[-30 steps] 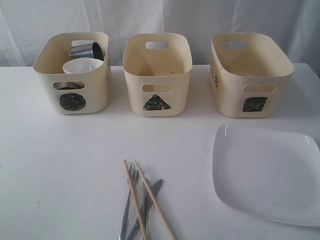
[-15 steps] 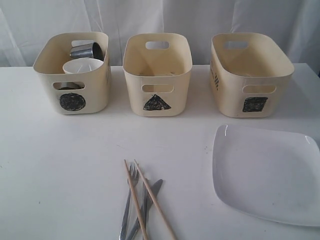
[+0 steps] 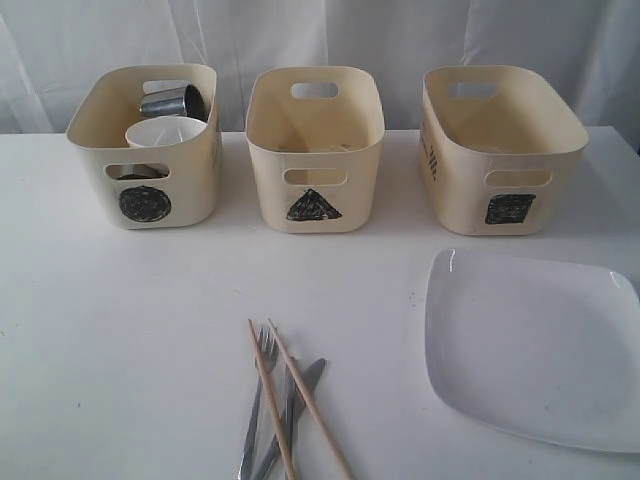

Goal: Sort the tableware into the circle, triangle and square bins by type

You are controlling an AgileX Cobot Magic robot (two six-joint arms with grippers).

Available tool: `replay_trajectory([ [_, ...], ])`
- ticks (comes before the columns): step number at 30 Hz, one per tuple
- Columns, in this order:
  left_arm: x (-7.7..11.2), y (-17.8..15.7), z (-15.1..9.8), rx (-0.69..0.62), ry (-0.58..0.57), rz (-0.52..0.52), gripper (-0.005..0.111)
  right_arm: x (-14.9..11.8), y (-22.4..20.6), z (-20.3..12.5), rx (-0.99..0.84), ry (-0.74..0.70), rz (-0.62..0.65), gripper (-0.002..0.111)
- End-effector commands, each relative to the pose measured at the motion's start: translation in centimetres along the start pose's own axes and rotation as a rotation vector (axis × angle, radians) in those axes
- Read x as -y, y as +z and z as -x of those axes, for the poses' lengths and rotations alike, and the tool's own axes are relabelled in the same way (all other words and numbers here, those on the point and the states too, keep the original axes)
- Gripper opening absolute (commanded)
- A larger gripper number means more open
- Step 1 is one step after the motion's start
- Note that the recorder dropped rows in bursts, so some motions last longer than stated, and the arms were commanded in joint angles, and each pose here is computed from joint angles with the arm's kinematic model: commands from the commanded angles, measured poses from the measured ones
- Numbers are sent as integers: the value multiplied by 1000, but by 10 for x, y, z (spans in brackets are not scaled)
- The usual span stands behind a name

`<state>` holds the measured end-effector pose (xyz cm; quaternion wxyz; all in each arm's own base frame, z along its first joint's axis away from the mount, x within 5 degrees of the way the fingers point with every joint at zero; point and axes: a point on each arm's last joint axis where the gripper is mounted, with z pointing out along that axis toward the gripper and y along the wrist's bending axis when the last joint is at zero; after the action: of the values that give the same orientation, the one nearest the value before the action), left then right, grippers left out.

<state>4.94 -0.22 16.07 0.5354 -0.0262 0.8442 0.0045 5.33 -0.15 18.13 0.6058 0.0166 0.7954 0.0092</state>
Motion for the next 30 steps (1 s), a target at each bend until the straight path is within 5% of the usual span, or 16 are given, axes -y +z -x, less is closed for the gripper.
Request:
replay_trajectory([
  [1,1,0,-3,-23,-9,-6,0,0,0,0,8,1,-7,0],
  [3,1,0,-3,-23,-9,-6,0,0,0,0,8,1,-7,0],
  [6,1,0,-3,-23,-9,-6,0,4,0,7,71,-460,-66,0],
  [8,1,0,-3,-23,-9,-6,0,0,-2,18,199,-451,-53,0],
  [11,1,0,-3,-23,-9,-6,0,-6,-13,45,529,-48,59,0],
  [14,1,0,-3,-23,-9,-6,0,-3,-24,61,708,583,264,0],
  [17,1,0,-3,-23,-7,-6,0,-1,-26,64,711,922,388,0],
  [19,1,0,-3,-23,-7,-6,0,1,-29,66,742,1023,433,0],
  [25,1,0,-3,-23,-7,-6,0,56,-52,73,1263,1561,144,0],
  [28,1,0,-3,-23,-7,-6,0,50,-60,123,1315,1342,133,0],
  [30,1,0,-3,-23,-7,-6,0,28,-53,178,1202,918,139,0],
])
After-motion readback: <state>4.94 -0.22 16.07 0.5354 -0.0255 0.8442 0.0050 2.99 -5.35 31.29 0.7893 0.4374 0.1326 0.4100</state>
